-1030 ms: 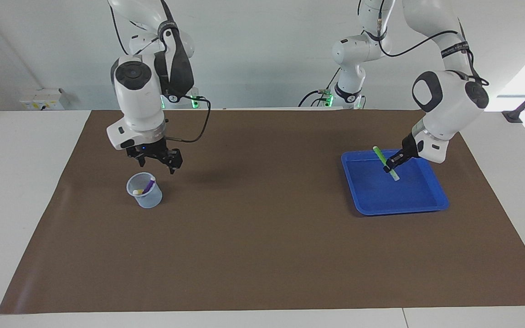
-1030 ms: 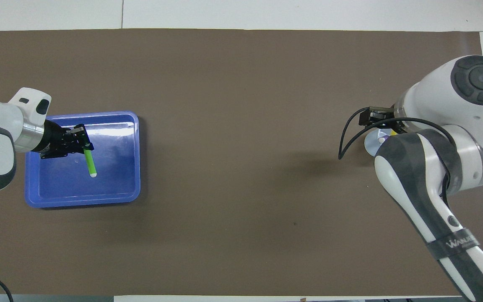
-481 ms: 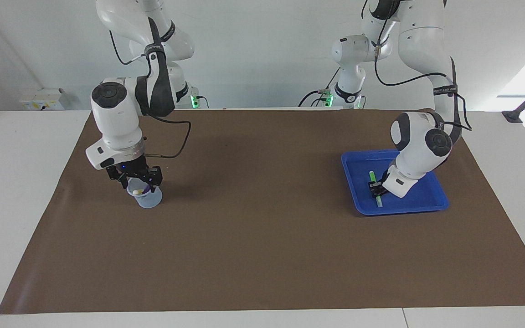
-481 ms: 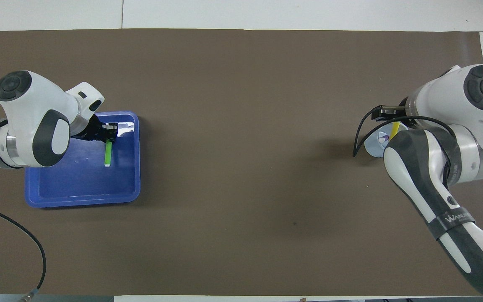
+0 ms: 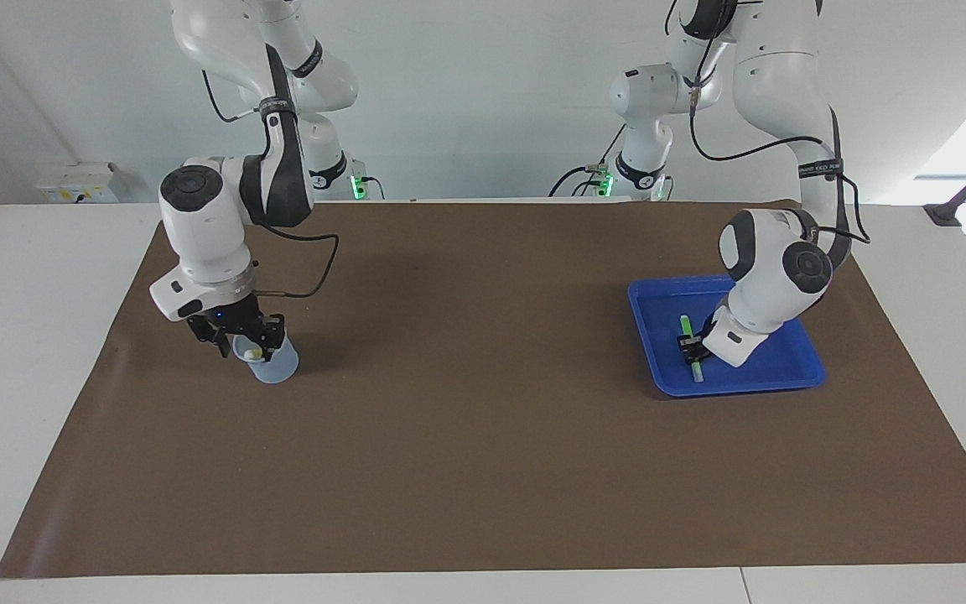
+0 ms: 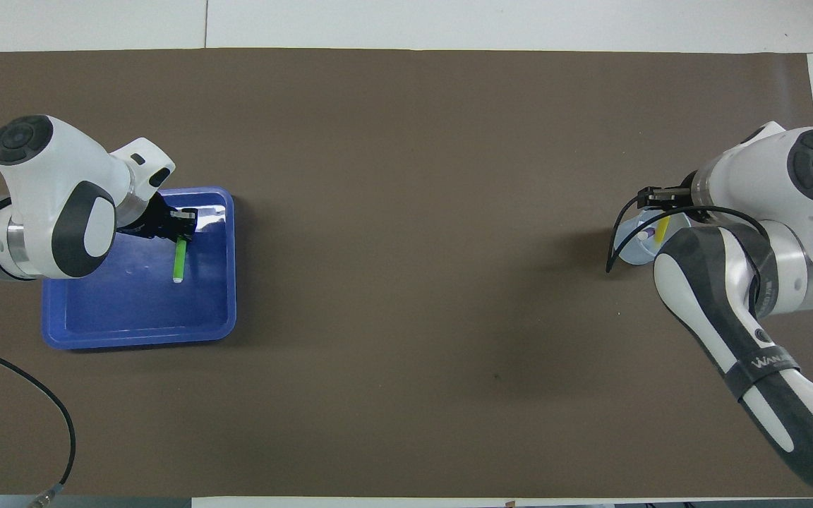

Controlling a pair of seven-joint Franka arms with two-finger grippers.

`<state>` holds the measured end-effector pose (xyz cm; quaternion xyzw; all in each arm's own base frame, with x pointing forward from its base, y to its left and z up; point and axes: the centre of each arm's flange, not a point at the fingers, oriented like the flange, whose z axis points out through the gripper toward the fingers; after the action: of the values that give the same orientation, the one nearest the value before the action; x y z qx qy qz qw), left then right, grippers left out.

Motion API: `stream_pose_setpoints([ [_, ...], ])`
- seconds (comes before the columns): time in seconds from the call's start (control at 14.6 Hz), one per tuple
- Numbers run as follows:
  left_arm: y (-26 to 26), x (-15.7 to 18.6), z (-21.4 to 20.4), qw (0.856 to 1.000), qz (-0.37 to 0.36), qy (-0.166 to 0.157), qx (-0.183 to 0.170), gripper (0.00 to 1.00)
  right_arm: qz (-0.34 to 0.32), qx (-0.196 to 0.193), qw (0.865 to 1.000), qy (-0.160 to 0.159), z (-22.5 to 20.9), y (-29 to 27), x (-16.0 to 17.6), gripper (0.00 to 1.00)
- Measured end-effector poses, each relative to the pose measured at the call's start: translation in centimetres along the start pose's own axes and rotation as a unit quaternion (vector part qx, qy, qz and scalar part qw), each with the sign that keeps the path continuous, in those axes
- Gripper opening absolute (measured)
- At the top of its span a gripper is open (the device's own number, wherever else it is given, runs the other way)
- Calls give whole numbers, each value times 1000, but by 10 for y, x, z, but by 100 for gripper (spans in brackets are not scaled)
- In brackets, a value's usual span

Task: Right arm passes pens to left for tray arrangement
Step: 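Grasp the yellow pen in the cup with the right gripper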

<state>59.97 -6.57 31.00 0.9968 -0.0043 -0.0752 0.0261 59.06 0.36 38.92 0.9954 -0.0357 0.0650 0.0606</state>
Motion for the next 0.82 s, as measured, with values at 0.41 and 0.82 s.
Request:
stream_pose_setpoints([
  [0.41,-7,-4,-9,1000,-6,-5,2,18,0,1,1000,3,0,-1,0,26],
  [0.82,-10,-7,-3,1000,-8,-13,2,34,1,2,1000,12,-11,1,1,17],
])
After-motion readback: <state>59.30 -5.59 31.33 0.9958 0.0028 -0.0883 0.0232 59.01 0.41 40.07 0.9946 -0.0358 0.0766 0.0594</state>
